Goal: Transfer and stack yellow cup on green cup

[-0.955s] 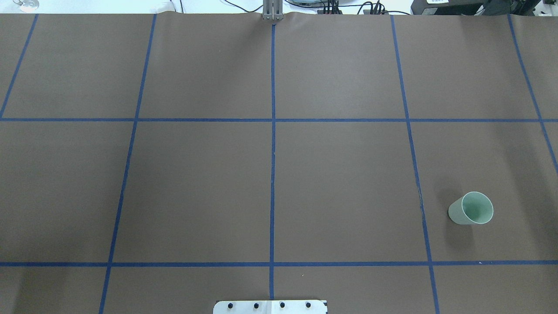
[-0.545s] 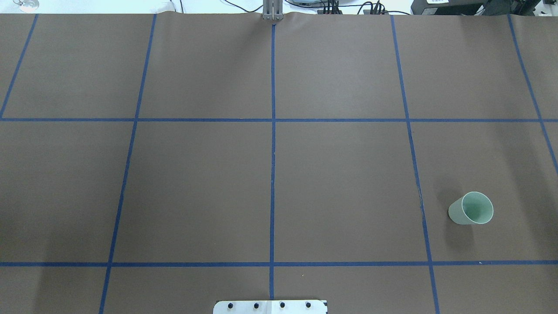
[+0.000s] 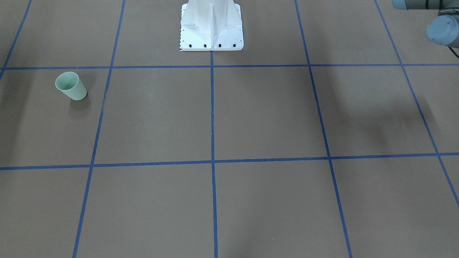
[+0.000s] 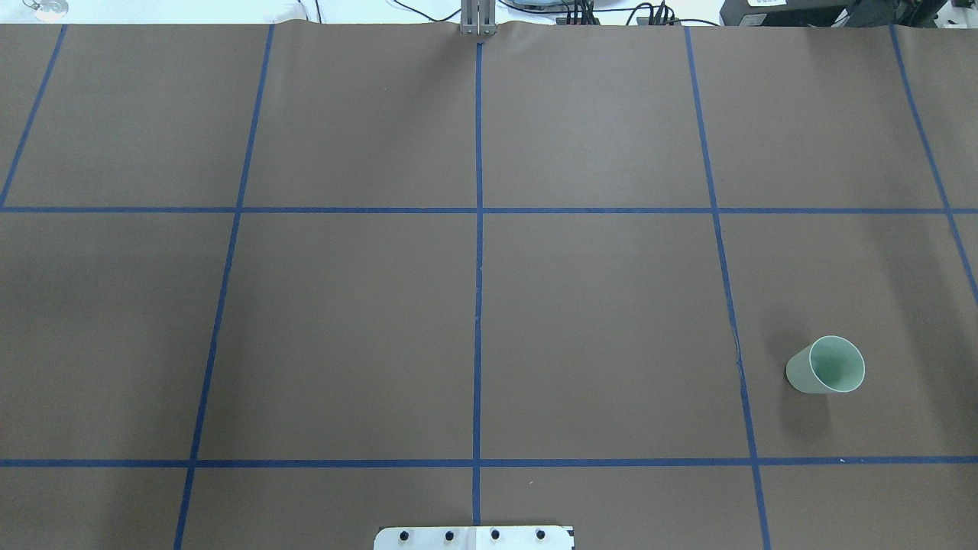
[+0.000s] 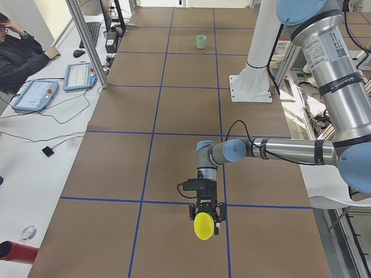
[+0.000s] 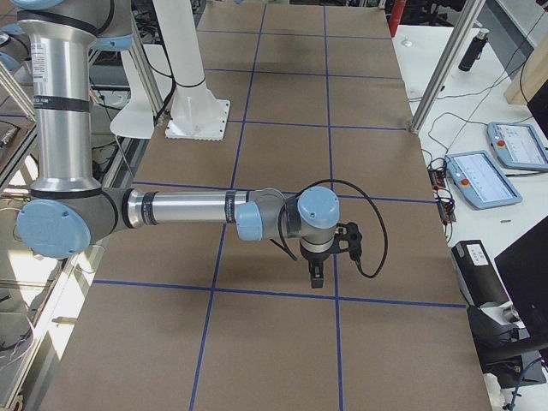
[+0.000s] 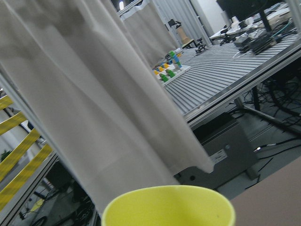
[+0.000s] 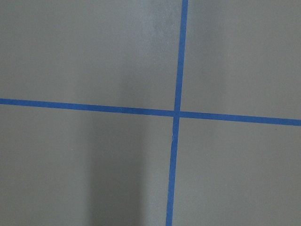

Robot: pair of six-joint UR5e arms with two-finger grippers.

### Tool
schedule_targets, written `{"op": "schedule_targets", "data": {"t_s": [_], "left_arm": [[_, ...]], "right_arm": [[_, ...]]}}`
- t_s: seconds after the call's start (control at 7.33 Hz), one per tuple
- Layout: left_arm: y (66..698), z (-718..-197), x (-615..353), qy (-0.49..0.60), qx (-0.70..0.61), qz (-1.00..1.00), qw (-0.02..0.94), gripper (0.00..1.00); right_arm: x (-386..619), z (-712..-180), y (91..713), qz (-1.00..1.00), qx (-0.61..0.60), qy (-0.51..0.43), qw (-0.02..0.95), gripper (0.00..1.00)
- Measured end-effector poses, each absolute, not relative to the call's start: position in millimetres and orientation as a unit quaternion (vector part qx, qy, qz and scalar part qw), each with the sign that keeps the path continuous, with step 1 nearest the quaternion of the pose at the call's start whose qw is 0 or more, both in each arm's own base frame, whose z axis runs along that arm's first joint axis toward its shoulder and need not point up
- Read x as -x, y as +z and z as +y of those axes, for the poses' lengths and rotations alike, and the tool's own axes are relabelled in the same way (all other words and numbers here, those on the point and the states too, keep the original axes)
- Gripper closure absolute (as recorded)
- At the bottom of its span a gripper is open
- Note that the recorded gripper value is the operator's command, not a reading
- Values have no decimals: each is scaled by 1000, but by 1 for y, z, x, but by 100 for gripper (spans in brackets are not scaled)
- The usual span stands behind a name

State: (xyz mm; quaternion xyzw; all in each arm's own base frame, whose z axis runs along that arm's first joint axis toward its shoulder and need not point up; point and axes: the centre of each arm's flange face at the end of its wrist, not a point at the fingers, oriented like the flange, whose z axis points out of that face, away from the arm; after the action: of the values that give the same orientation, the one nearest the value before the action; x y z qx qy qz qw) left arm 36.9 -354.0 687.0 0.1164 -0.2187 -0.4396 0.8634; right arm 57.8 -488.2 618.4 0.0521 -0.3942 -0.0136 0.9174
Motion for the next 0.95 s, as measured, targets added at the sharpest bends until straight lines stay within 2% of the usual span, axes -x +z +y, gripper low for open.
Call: {"op": "schedule_targets", "data": {"t_s": [0.55, 0.95], "left_arm": [[565, -485, -82, -374, -191, -107, 901, 100], [479, -532, -126, -291, -269, 72, 916, 100]], "right_arm": [[-42, -496, 607, -395, -58, -34, 916, 1], [-16, -500, 590, -398, -68, -64, 913, 1]]}}
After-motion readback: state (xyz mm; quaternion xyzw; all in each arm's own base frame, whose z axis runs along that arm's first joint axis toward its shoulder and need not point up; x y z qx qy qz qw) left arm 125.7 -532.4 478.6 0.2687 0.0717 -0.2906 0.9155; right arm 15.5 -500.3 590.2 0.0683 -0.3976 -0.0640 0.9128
